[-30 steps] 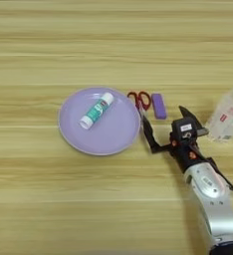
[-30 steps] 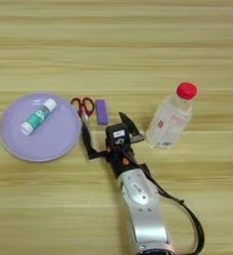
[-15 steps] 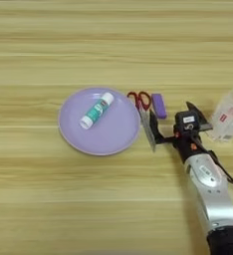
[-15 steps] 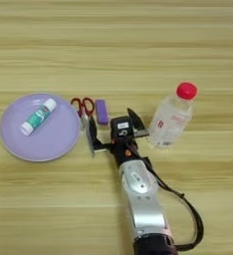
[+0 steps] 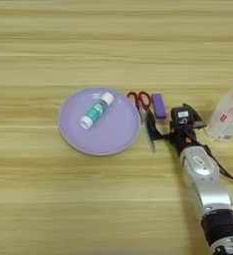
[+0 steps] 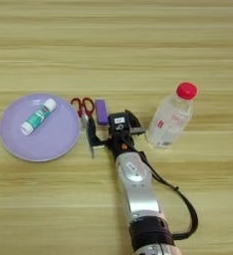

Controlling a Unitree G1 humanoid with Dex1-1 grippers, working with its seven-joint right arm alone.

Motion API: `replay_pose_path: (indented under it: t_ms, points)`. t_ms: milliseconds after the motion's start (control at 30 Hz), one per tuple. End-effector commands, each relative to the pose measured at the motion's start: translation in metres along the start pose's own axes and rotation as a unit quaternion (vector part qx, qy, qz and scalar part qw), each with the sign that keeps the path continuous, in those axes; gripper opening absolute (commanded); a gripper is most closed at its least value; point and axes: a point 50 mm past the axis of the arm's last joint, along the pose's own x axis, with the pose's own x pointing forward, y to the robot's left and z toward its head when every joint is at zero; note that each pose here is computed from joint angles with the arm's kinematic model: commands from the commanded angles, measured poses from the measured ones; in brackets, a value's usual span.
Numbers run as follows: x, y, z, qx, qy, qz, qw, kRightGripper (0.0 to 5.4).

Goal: Move the objects on the table

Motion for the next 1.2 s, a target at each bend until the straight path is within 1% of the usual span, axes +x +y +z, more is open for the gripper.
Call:
replay_pose_path:
  t_ms: [33, 233, 267, 367, 400, 500, 733, 900, 1033, 1200]
  points:
    - [0.013, -0.007, 0.022, 0.002, -0.042, -0.014, 0.999, 5.36]
    - [0.014, -0.007, 0.018, 0.017, -0.034, -0.015, 0.9991, 5.36]
    - [0.014, -0.006, 0.018, 0.024, -0.032, -0.013, 0.9991, 5.27]
    - [0.014, -0.004, 0.015, 0.046, -0.022, -0.003, 0.9987, 4.94]
    - [0.014, -0.002, 0.015, 0.049, -0.02, 0.001, 0.9986, 4.82]
    - [0.013, 0.0, 0.013, 0.05, -0.016, 0.006, 0.9986, 4.44]
    - [0.012, 0.0, 0.003, 0.058, 0.027, 0.008, 0.9979, 3.68]
    - [0.012, 0.0, -0.001, 0.06, 0.041, 0.01, 0.9973, 3.18]
    - [0.011, 0.002, -0.005, 0.069, 0.057, 0.017, 0.9959, 2.77]
    - [0.011, 0.003, -0.009, 0.082, 0.071, 0.022, 0.9939, 2.1]
